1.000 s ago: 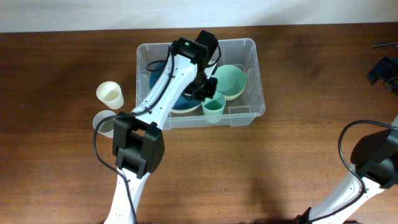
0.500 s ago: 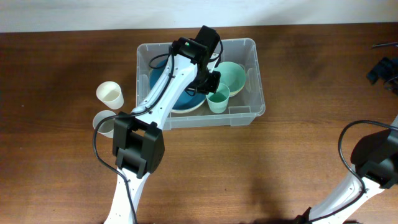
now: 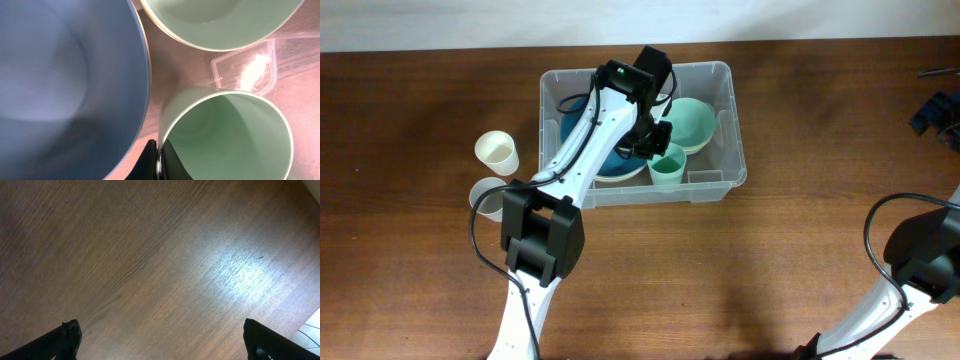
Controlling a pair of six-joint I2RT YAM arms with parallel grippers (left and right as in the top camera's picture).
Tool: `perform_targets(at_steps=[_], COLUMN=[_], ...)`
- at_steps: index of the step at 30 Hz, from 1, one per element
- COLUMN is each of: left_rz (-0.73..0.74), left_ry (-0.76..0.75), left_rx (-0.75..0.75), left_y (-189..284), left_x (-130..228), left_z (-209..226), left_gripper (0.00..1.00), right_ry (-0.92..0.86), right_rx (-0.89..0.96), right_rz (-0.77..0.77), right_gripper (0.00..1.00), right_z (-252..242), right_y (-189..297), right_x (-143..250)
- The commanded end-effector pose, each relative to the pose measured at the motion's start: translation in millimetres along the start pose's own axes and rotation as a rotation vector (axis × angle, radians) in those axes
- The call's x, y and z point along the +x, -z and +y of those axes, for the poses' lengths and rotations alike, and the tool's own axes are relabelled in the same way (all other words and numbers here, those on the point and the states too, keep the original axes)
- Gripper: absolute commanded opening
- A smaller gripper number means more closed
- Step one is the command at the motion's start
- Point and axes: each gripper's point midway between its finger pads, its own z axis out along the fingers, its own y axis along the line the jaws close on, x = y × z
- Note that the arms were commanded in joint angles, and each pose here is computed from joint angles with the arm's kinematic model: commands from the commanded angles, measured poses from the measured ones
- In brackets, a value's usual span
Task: Pack container
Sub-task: 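Lower the green cup into the bin beside the green bowl, release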
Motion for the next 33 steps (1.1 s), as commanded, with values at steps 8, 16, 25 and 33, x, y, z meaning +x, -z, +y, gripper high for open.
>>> perform_targets(at_steps=[8, 16, 25, 33], left_rz=[-0.048, -0.024, -0.018, -0.034], left_ry=[-0.036, -0.03, -0.029, -0.032], left_rx=[0.013, -0.017, -0.017, -0.015], left_y=[-4, -15, -29, -29], left_x=[-12, -7, -5, -9], left_z=[-9, -2, 1, 0], left_gripper=[0.02, 0.02, 0.03, 0.14], right_ry=[-0.009, -0.009, -0.009, -0.009], right_rx=[0.013, 0.013, 0.013, 0.013], right_rz=[-0.009, -0.009, -0.009, -0.009], right_gripper=[0.99, 0.99, 0.99, 0.99], right_z=[-1, -1, -1, -1], right_y=[2, 2, 2, 2], right_x=[-1, -1, -1, -1])
